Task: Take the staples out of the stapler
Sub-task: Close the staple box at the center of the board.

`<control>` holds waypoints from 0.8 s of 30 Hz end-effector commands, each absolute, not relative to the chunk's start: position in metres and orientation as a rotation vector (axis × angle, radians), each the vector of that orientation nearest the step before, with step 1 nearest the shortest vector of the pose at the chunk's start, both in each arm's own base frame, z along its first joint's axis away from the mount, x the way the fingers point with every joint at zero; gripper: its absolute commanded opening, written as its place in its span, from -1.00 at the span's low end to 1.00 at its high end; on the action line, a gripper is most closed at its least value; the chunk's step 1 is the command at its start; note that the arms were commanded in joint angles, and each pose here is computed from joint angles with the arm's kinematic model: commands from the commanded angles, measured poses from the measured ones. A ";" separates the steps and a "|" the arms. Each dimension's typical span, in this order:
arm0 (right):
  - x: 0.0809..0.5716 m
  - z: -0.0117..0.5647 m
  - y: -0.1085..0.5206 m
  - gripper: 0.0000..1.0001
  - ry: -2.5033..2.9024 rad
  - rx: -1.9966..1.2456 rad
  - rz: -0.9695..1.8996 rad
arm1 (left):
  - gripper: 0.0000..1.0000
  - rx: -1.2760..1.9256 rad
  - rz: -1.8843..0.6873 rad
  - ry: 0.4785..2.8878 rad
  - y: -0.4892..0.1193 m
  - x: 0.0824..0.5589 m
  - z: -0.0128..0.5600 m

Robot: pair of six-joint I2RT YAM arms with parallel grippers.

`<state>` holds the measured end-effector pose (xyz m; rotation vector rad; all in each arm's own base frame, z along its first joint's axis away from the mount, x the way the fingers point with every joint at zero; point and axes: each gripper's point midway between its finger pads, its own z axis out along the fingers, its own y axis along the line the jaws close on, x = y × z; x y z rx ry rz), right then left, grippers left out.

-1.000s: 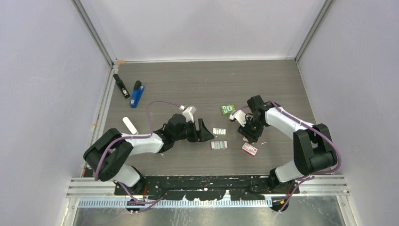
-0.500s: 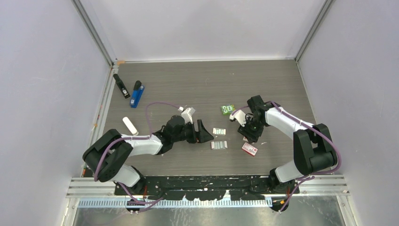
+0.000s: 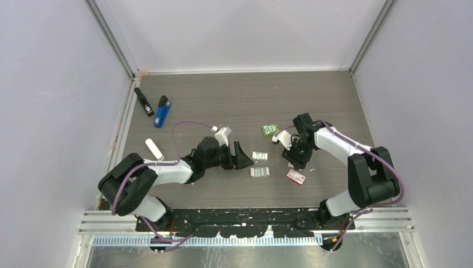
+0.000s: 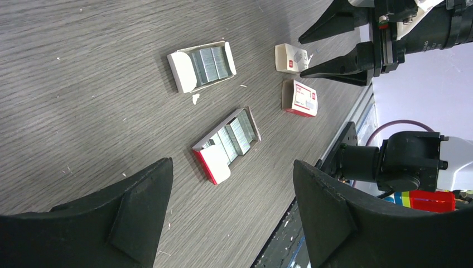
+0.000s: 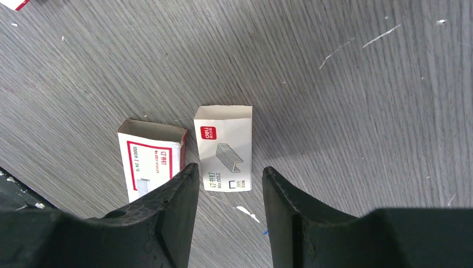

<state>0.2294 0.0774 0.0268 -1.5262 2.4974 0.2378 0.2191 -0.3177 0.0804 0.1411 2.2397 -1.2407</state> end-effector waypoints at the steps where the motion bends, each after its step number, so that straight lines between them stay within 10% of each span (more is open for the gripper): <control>1: 0.238 0.039 0.088 0.01 2.398 -1.572 0.261 | 0.61 0.142 -1.278 2.156 -0.320 0.224 0.099; 24: 0.238 0.040 0.088 0.01 2.390 -1.572 0.265 | 0.61 0.130 -1.269 2.130 -0.317 0.227 0.104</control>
